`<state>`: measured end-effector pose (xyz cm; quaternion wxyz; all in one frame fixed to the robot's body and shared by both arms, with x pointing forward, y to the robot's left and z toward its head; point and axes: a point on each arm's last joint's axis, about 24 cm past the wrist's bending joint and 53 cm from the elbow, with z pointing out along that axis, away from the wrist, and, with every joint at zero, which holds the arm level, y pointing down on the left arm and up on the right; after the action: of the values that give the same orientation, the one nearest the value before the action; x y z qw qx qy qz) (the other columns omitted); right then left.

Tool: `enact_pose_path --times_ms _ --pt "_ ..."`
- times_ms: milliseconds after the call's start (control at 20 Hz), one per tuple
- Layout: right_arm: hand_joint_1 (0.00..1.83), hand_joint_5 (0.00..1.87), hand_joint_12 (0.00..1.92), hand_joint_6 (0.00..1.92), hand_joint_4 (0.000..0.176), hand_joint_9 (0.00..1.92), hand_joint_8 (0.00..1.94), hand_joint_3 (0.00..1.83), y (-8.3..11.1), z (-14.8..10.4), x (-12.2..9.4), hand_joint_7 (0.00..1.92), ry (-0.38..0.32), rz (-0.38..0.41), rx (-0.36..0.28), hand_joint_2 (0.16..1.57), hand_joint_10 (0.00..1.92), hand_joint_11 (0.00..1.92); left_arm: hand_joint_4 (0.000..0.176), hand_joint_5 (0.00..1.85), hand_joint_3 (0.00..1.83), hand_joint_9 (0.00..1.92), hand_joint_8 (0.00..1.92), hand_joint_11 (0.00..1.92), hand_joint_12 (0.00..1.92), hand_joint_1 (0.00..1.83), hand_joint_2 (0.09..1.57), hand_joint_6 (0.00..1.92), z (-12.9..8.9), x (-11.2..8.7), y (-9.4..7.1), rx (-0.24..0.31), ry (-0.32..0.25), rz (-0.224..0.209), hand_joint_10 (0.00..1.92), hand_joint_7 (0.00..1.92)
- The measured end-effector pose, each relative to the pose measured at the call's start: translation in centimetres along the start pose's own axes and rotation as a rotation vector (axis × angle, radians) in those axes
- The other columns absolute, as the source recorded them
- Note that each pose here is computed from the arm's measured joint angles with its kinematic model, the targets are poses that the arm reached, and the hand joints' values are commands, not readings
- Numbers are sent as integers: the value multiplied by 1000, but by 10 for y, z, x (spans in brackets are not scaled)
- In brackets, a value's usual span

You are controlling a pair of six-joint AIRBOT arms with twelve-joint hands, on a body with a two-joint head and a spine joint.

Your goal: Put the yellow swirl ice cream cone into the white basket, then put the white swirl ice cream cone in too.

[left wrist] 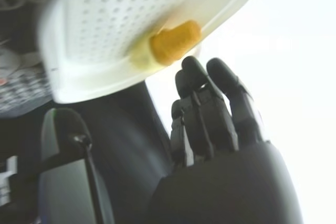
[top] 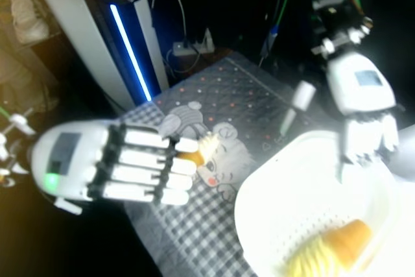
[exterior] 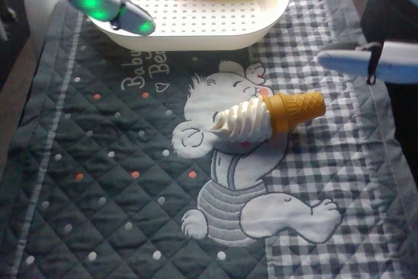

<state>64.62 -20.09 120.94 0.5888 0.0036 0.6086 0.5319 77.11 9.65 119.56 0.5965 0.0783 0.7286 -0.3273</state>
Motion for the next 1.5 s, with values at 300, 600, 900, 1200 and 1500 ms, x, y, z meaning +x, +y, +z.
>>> enact_pose_path --times_ms 300,600,900,1200,1500 --pt "784 481 23 12 131 461 17 0 37 45 -13 516 -43 -1 -147 1007 9 440 53 417 0 623 1 117 1158 745 867 1 -73 -14 -12 113 -110 -65 33 589" --pt "649 451 15 0 78 417 0 7 29 51 53 460 204 31 -115 1014 0 463 21 455 0 630 10 99 1282 917 794 3 -107 -23 -9 126 -158 -84 20 624" --pt "658 400 10 0 25 372 0 0 -15 33 80 392 396 -55 46 975 5 375 27 459 4 633 0 80 1333 762 868 0 -114 -16 -12 135 -148 -91 7 642" --pt "867 394 64 1 44 370 0 0 -29 36 107 390 457 -70 82 881 1 376 12 484 0 663 3 139 1303 798 849 3 -114 -16 -11 129 -146 -96 12 643" --pt "944 514 631 5 28 669 12 0 -37 36 118 638 488 -93 100 924 12 395 19 476 0 659 3 127 1298 814 847 2 -108 -10 -10 127 -137 -104 8 644"
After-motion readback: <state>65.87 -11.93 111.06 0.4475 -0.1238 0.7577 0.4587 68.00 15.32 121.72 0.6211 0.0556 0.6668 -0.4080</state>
